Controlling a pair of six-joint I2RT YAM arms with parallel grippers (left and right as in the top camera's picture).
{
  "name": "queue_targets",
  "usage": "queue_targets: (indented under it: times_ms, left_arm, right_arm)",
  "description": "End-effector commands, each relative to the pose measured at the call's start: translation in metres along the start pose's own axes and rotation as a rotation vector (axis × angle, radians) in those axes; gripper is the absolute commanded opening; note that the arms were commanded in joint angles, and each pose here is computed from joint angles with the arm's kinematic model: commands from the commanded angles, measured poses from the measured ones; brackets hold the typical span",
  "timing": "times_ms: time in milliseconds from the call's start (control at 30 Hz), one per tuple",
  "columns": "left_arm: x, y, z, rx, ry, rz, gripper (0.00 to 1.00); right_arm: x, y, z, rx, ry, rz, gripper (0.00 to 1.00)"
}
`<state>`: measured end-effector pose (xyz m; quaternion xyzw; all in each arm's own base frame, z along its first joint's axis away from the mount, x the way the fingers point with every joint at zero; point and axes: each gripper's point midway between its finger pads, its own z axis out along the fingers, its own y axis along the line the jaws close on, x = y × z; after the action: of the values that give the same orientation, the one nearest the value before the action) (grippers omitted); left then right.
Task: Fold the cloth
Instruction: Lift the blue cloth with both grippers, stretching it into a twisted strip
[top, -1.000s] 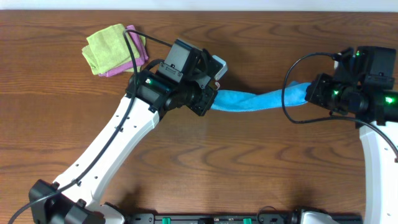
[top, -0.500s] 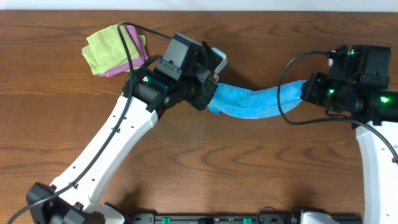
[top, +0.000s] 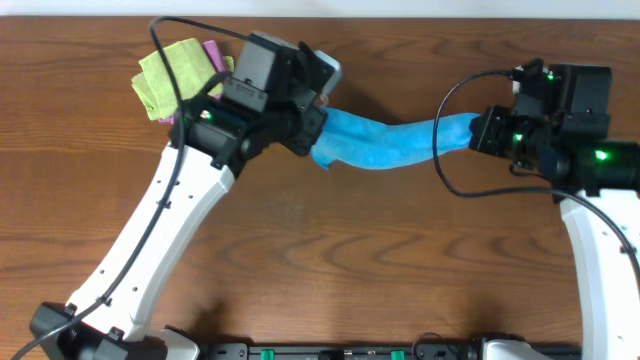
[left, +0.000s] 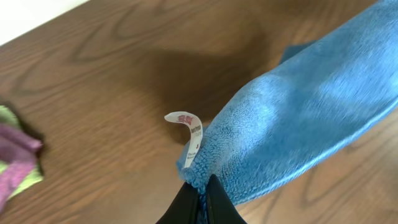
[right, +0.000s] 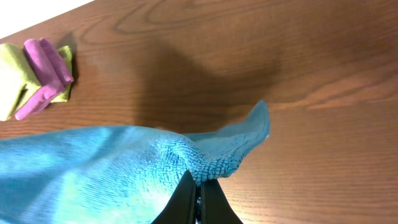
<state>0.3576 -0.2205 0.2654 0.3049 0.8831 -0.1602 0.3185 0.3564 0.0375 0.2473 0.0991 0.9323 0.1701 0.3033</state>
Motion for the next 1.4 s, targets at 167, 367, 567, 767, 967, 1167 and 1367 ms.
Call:
queue_targets:
  times_ms: [167,367,567,767,967,1167,1367]
  left_arm:
    - [-0.005,0.03,-0.005,-0.054,-0.019,0.035,0.06]
    - [-0.006,0.038,0.003,-0.05,-0.021,0.043,0.06]
    - [-0.005,0.038,0.022,-0.019,-0.004,0.039,0.06]
    - [0.004,0.032,0.024,0.018,0.032,0.02,0.06]
    - [0.019,0.01,0.022,0.13,0.089,-0.035,0.06]
    - [0.035,-0.01,0.018,0.209,0.161,-0.085,0.06]
    - [0.052,-0.039,0.017,0.255,0.247,-0.073,0.06]
  right_arm:
    - [-0.014,0.023,0.019,-0.053,-0.028,-0.019,0.02]
    - [-0.015,0.035,0.038,-0.072,-0.019,-0.033,0.02]
    - [-0.019,0.035,0.047,-0.075,-0.024,-0.025,0.02]
    - [-0.009,0.027,0.047,-0.041,0.017,-0.012,0.02]
    - [0.01,0.019,0.046,-0.002,0.093,0.003,0.02]
    - [0.029,0.009,0.043,0.044,0.168,0.016,0.02]
    - [0.047,0.0,0.039,0.087,0.238,0.025,0.02]
